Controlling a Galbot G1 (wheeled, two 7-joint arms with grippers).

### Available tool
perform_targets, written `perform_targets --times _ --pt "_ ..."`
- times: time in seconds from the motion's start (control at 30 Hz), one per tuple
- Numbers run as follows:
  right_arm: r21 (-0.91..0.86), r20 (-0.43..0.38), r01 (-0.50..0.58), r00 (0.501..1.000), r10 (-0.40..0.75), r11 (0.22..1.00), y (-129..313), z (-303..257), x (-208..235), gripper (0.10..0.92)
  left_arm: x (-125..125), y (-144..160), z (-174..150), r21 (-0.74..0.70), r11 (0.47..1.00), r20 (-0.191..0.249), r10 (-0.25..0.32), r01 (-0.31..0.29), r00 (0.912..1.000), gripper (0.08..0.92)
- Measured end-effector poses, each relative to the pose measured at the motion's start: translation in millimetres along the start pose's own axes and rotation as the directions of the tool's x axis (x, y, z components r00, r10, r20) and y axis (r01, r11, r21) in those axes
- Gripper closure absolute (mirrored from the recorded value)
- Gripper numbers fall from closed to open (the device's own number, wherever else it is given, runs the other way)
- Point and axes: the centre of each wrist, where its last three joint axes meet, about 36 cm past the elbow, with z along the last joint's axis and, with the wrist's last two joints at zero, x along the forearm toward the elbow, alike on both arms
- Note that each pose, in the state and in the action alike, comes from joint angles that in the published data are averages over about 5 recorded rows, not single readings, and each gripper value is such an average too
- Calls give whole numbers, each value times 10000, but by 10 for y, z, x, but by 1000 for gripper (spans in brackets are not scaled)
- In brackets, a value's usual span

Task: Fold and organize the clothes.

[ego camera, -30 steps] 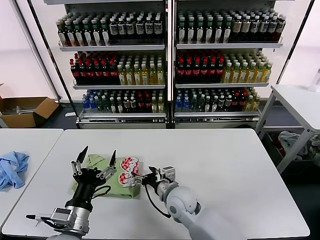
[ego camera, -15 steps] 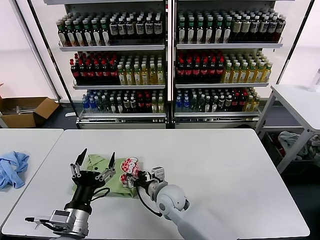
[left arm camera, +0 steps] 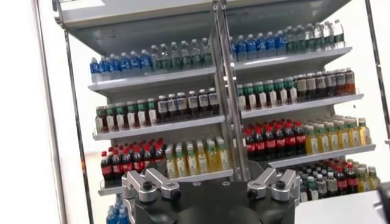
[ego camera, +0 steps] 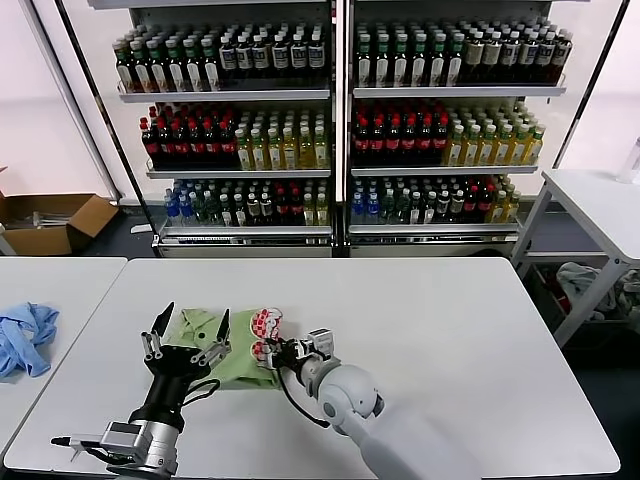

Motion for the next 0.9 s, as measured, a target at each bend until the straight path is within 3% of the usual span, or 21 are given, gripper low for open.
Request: perform_targets --times 0.6,0.7,0.9 --pt "403 922 -1249 9884 1208 9913 -810 -61 883 884 -8 -51 30 170 9998 -176 108 -105 9998 177" --pt "573 992 -1491 9848 1429 9872 -913 -60 955 846 -5 -58 35 196 9997 -198 130 -126 9997 177" --pt "975 1070 -1969 9766 1864 9756 -1101 -84 1024 681 -7 -45 40 211 9997 -226 126 -122 9997 177"
